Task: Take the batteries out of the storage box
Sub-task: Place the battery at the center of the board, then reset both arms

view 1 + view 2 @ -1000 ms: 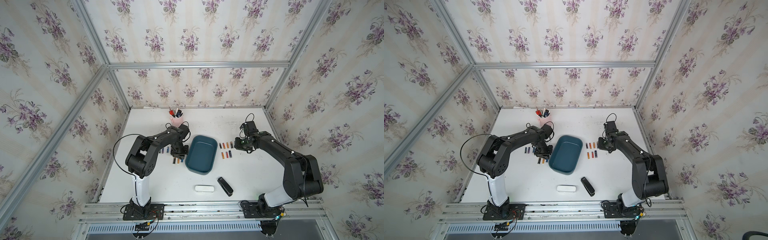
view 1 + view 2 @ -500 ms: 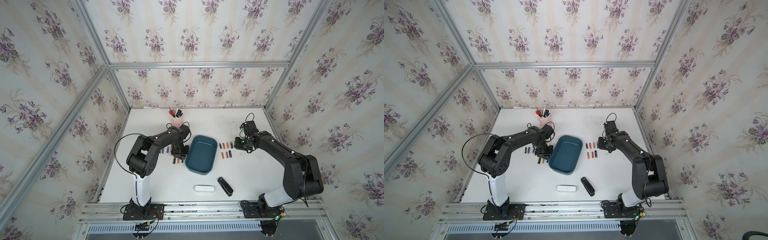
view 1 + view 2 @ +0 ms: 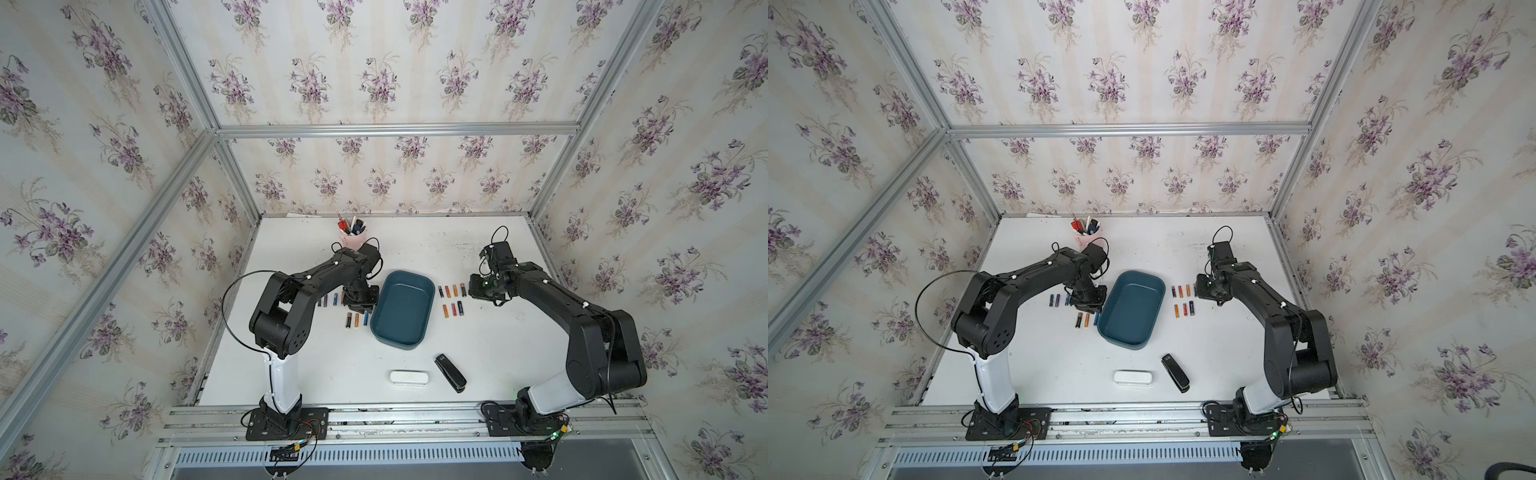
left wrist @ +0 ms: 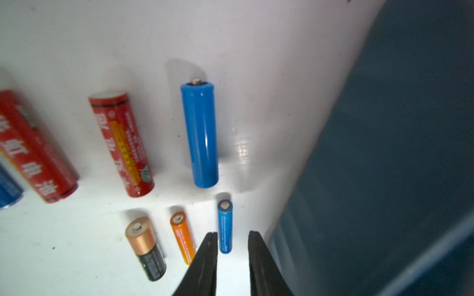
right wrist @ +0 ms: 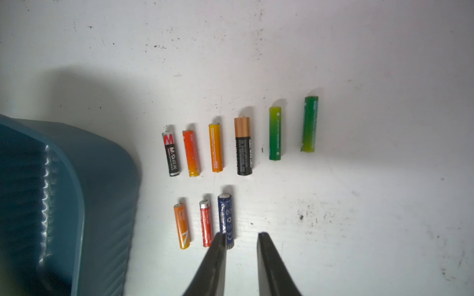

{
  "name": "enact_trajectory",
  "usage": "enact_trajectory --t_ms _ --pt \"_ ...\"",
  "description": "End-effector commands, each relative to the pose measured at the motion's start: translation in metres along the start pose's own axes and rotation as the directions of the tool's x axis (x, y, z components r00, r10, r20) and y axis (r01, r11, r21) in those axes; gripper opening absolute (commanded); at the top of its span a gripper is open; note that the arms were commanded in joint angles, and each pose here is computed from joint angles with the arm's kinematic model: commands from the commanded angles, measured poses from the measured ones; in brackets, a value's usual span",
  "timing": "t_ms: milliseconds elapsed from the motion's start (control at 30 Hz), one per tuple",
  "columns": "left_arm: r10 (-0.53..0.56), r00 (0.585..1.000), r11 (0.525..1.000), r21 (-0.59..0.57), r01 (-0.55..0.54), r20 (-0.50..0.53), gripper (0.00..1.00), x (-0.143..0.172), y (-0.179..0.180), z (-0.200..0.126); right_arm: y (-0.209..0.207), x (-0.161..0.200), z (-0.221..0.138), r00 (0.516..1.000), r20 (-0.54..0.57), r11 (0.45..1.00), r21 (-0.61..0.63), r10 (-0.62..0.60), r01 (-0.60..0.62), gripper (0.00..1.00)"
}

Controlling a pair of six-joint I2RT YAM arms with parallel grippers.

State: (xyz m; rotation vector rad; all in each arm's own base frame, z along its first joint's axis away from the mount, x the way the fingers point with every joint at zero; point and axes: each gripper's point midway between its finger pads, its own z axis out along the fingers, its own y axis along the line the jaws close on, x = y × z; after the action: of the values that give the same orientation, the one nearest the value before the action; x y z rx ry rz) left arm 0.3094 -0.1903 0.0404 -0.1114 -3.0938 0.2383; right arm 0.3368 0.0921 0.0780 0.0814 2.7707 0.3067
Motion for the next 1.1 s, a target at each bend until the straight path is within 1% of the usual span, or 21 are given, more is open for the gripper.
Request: enact_trajectory --t_ms 0,67,100,167,200,267,333,400,433,500,533,600,667,700,733,767,800,833,900,967,1067 --pt "-0.002 1.0 0.999 -0.033 0.003 0.015 0.32 0.001 0.005 -0.013 0.003 -0.003 -0.004 1.0 0.009 1.0 -0.01 0.005 -0.005 0.28" --pt "0.004 0.998 1.0 -0.026 -0.003 0.061 0.42 -0.003 0.004 -0.029 0.004 -0.005 -0.007 1.0 0.02 1.0 -0.016 0.008 -0.008 0.29" --pt "0.007 0.996 1.0 -0.015 -0.006 0.086 0.5 -0.005 0.001 -0.037 0.005 -0.006 -0.009 1.0 0.027 1.0 -0.018 0.008 -0.007 0.3" --pt "0.023 0.985 1.0 0.006 -0.024 0.169 0.71 -0.013 -0.004 -0.065 0.007 -0.01 -0.016 0.999 0.051 1.0 -0.029 0.008 -0.006 0.36" --pt "0.032 0.978 0.999 0.008 -0.034 0.207 0.77 -0.016 -0.005 -0.078 0.009 -0.012 -0.019 0.998 0.061 0.999 -0.034 0.007 -0.005 0.41" --pt "0.053 0.955 0.998 0.005 -0.057 0.294 1.0 -0.023 -0.006 -0.111 0.012 -0.016 -0.025 0.997 0.076 0.999 -0.049 0.006 -0.002 0.5" --pt "0.077 0.926 0.997 -0.015 -0.077 0.369 1.0 -0.028 -0.003 -0.14 0.015 -0.019 -0.031 0.996 0.085 0.998 -0.056 0.006 -0.002 0.54" --pt "0.101 0.881 0.993 -0.095 -0.064 0.462 1.0 -0.033 0.012 -0.167 0.016 -0.023 -0.039 0.994 0.105 0.999 -0.053 0.008 -0.003 0.61" --pt "0.107 0.843 0.985 -0.169 -0.02 0.528 1.0 -0.036 0.029 -0.182 0.013 -0.027 -0.044 0.992 0.128 0.999 -0.038 0.017 -0.012 0.66" --pt "0.082 0.734 0.951 -0.274 0.145 0.674 1.0 -0.039 0.073 -0.209 0.005 -0.034 -0.055 0.979 0.203 1.0 0.005 0.028 -0.03 0.84" --pt "0.074 0.641 0.927 -0.29 0.238 0.764 1.0 -0.033 0.098 -0.226 -0.001 -0.04 -0.063 0.964 0.264 0.999 0.029 0.033 -0.042 0.97" --pt "0.123 0.474 0.894 -0.305 0.328 0.872 1.0 -0.025 0.132 -0.237 -0.011 -0.05 -0.087 0.907 0.419 0.996 0.058 0.042 -0.073 1.0" --pt "0.202 0.311 0.866 -0.318 0.387 0.929 1.0 -0.014 0.157 -0.234 -0.025 -0.058 -0.109 0.807 0.588 0.991 0.065 0.056 -0.115 1.0" --pt "0.219 0.274 0.866 -0.316 0.387 0.936 1.0 -0.009 0.164 -0.227 -0.03 -0.06 -0.118 0.753 0.655 0.99 0.061 0.057 -0.128 1.0" --pt "0.225 0.265 0.864 -0.318 0.391 0.938 1.0 -0.005 0.173 -0.218 -0.038 -0.059 -0.122 0.701 0.712 0.988 0.073 0.043 -0.135 1.0" --pt "0.202 0.272 0.86 -0.303 0.41 0.941 1.0 -0.002 0.187 -0.209 -0.047 -0.058 -0.123 0.653 0.758 0.984 0.104 0.017 -0.147 1.0" --pt "0.177 0.285 0.863 -0.288 0.415 0.942 1.0 -0.002 0.196 -0.2 -0.058 -0.053 -0.12 0.621 0.784 0.975 0.141 -0.003 -0.172 1.0" --pt "0.139 0.284 0.866 -0.256 0.429 0.949 1.0 -0.003 0.205 -0.193 -0.069 -0.05 -0.119 0.594 0.804 0.966 0.169 -0.02 -0.197 1.0" --pt "0.111 0.278 0.888 -0.221 0.403 0.954 1.0 -0.012 0.208 -0.178 -0.087 -0.045 -0.111 0.579 0.815 0.952 0.193 -0.02 -0.239 1.0" --pt "0.137 0.299 0.877 -0.256 0.406 0.944 1.0 -0.02 0.213 -0.162 -0.1 -0.047 -0.109 0.554 0.832 0.946 0.16 0.025 -0.283 1.0" --pt "0.172 0.297 0.864 -0.288 0.412 0.939 1.0 -0.027 0.219 -0.139 -0.102 -0.051 -0.109 0.496 0.868 0.95 0.157 -0.002 -0.271 1.0"
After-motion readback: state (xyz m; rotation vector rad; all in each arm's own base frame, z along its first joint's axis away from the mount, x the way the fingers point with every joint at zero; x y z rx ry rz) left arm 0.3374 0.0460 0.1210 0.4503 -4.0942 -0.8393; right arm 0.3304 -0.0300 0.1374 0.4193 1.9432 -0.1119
